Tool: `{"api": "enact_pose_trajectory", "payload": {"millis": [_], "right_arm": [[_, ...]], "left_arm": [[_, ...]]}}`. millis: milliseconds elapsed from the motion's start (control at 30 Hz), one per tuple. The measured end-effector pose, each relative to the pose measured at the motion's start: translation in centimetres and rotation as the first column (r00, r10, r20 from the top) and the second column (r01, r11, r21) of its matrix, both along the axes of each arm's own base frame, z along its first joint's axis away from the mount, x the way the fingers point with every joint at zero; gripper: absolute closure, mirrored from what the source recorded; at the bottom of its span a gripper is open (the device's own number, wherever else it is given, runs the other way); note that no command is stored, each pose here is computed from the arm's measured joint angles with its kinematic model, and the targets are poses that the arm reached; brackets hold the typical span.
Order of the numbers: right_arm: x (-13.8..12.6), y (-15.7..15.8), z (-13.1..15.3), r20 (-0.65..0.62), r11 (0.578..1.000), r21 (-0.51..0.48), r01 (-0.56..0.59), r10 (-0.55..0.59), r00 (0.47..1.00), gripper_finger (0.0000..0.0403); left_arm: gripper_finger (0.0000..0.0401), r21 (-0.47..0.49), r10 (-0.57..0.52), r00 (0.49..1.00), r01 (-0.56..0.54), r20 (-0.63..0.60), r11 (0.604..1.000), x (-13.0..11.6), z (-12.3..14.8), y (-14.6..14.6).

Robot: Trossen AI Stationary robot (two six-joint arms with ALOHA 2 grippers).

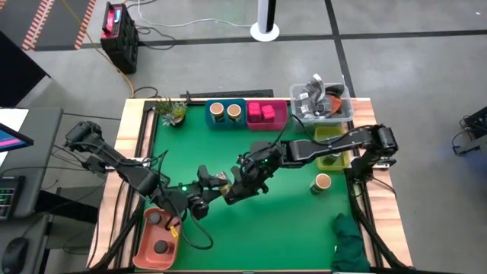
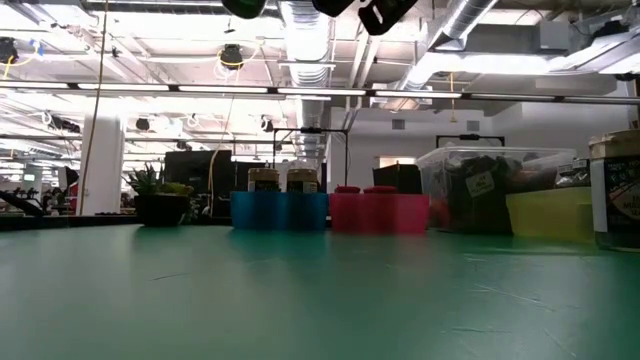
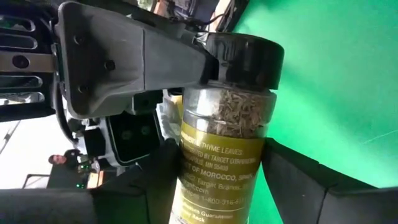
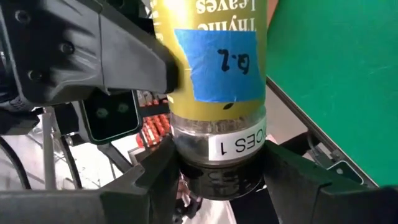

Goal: Sort spices by type
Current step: Put the black spice bottle into the orange bin

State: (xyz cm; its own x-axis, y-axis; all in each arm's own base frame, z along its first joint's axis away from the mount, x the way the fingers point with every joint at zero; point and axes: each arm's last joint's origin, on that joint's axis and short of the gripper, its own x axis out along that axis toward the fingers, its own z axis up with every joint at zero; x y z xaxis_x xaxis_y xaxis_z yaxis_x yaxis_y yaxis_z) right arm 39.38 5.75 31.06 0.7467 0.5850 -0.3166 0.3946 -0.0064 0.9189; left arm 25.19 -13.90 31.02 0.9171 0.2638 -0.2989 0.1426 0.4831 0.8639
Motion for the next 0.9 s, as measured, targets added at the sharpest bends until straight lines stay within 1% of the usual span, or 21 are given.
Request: {"api": "enact_pose_trajectory", "payload": {"millis": [167, 333, 433, 567, 733, 900], "right_arm": [[0.02, 0.09, 0.0, 0.004, 1.0, 0.0, -0.003, 0.003, 1.0, 0.0175], [-0.01, 0.59, 0.1, 0.018, 1.0, 0.003, -0.015, 0.015, 1.0, 0.0175], [0.0, 0.63, 0.15, 0.022, 1.0, 0.008, -0.015, 0.015, 1.0, 0.0175], [0.05, 0.59, 0.28, 0.04, 1.0, 0.005, -0.016, 0.016, 0.999, 0.0175], [0.07, 0.63, 0.35, 0.049, 1.0, 0.004, -0.019, 0.019, 0.999, 0.0175], [0.09, 0.63, 0.43, 0.056, 1.0, 0.004, -0.021, 0.021, 0.998, 0.0175]], "left_arm": [[0.0201, 0.005, -0.001, 1.0, 0.001, -0.004, 1.0, 0.01, -0.03, 0.01], [0.02, 0.003, -0.004, 1.0, 0.004, -0.004, 1.0, 0.01, -0.03, 0.0], [0.0189, -0.015, 0.003, 1.0, -0.003, 0.001, 1.0, 0.11, 0.0, 0.16], [0.0162, -0.039, 0.021, 1.0, -0.02, 0.009, 0.999, 0.25, 0.0, 0.38], [0.013, -0.042, 0.023, 1.0, -0.023, 0.008, 0.999, 0.28, -0.05, 0.39], [0.0128, -0.039, 0.026, 1.0, -0.026, 0.008, 0.999, 0.28, -0.05, 0.4]]}}
